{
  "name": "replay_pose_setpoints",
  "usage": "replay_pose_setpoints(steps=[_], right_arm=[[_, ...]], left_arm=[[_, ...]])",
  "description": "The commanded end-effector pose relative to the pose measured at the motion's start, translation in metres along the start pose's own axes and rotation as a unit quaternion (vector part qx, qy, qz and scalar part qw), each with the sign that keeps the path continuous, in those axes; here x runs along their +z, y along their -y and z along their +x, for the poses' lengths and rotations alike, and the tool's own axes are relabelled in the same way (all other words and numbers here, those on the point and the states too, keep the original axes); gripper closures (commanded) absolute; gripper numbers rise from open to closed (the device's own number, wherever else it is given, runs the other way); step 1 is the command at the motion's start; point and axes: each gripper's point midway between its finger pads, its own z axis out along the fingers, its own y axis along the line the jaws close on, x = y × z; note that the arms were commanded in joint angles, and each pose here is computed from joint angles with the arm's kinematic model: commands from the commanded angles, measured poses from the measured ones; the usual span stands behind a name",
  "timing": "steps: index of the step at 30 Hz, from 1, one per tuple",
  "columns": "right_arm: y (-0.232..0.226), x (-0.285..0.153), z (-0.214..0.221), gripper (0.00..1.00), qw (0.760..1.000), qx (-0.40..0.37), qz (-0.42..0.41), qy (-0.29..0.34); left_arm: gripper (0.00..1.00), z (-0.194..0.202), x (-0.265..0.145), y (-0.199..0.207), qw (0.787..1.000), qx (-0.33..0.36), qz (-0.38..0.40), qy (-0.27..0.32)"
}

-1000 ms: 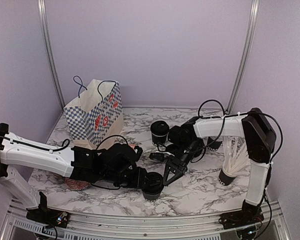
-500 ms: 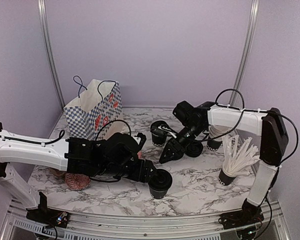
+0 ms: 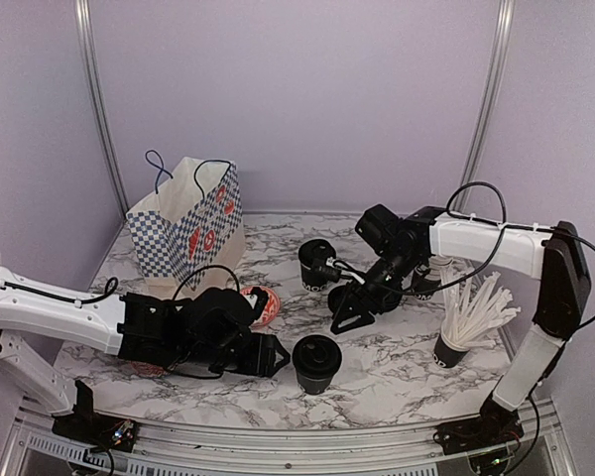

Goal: Pack the takeout coffee

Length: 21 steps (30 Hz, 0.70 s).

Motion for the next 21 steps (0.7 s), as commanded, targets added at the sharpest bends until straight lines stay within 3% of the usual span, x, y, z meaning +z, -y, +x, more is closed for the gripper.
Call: replay_pose_setpoints(steps=[1,14,21], right_arm=[[0.000,0.000,0.006,0.48,1.000,-0.014,-0.003,-0.003],[0.003,0.019,0.015,0.50,0.999,0.015,-0.045,-0.011],[0.008,0.028,0.014,0.52,0.998,0.026,-0.061,-0.014]], left_arm=[[0.42,-0.011,0.001,0.015,0.997,-0.047,0.059,0.025],[0.49,-0.022,0.020,0.006,0.994,-0.063,0.077,0.034],[0.53,-0.013,0.042,0.006,0.994,-0.064,0.087,0.005]])
